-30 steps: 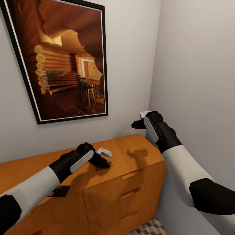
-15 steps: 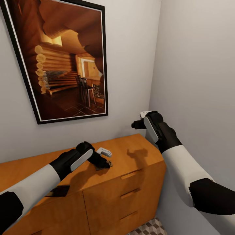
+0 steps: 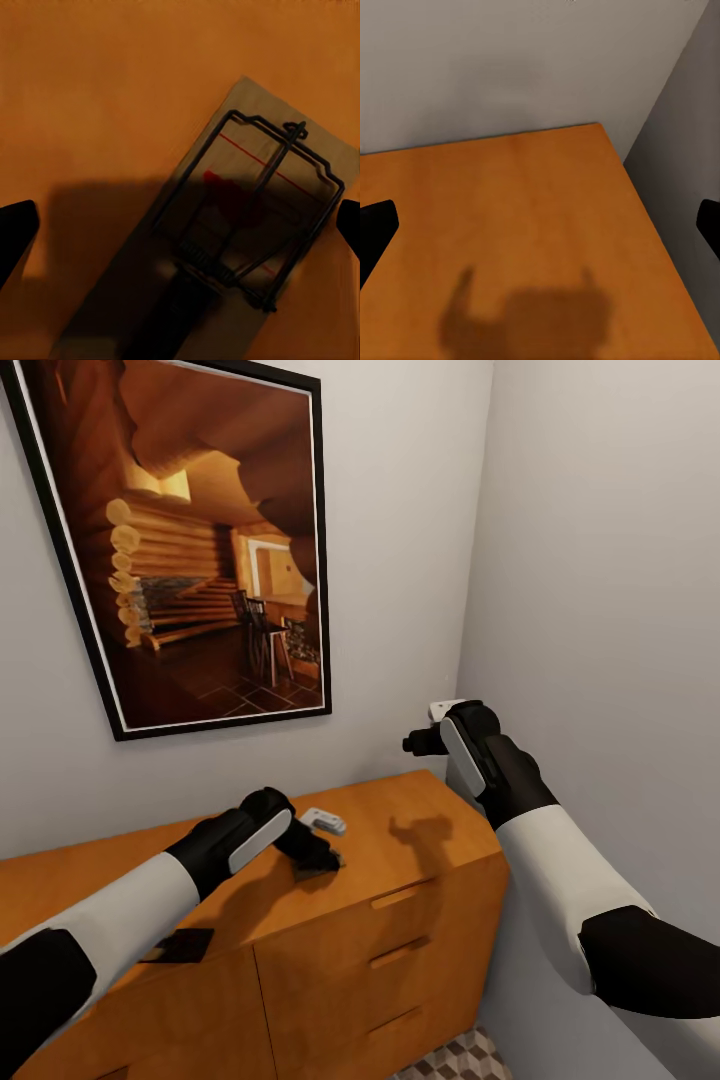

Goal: Take the four mousetraps from the cabinet in the bathroom and place them on the bathroom floor. Make sure all four end up on the same floor surface, and ensure that at least two of them are either under or directly next to the same bathroom sink.

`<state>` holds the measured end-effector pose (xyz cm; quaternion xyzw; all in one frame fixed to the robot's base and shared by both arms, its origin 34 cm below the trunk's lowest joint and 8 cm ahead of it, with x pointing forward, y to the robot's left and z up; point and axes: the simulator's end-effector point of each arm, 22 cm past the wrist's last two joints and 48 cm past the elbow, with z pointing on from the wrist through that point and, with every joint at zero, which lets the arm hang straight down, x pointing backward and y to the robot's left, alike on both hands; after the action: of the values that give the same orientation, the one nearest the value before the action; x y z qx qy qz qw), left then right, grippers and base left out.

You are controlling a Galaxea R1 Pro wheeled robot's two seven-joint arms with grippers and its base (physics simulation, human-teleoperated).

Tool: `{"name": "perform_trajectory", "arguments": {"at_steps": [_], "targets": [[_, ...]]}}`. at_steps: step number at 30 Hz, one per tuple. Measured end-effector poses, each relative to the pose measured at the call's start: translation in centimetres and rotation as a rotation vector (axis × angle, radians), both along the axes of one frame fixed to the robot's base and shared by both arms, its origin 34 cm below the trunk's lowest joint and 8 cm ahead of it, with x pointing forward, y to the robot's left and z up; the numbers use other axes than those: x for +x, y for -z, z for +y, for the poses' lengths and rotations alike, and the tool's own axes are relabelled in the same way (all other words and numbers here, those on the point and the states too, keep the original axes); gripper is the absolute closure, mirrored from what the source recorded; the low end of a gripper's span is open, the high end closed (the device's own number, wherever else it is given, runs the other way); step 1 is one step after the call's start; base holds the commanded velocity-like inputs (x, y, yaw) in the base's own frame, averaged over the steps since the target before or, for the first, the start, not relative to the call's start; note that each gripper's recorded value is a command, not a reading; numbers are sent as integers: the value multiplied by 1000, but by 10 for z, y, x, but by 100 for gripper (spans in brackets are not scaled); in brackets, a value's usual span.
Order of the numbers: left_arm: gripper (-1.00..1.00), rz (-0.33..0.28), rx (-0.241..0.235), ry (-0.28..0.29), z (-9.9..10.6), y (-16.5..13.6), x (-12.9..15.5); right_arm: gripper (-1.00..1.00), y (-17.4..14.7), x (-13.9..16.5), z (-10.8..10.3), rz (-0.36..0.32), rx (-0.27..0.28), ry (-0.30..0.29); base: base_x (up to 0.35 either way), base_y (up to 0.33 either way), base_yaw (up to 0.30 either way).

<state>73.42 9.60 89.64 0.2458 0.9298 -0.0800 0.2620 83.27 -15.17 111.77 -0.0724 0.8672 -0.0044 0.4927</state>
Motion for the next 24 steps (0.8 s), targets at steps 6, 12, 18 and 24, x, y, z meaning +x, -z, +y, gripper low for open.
{"name": "perform_trajectory", "arguments": {"at_steps": [6, 12, 18, 24], "targets": [[-100, 9, 2, -12, -2, 0, 3, -100, 0, 0, 0, 0, 0, 0, 0, 0, 0], [-100, 10, 6, -13, -3, 0, 4, -100, 0, 0, 0, 1, -2, 1, 0, 0, 0], [-100, 8, 11, -12, -3, 0, 4, -100, 0, 0, -1, 0, -5, 2, 0, 0, 0], [-100, 7, 19, -7, -3, 1, 4, -100, 0, 0, -1, -1, -5, 3, 0, 0, 0]]}}
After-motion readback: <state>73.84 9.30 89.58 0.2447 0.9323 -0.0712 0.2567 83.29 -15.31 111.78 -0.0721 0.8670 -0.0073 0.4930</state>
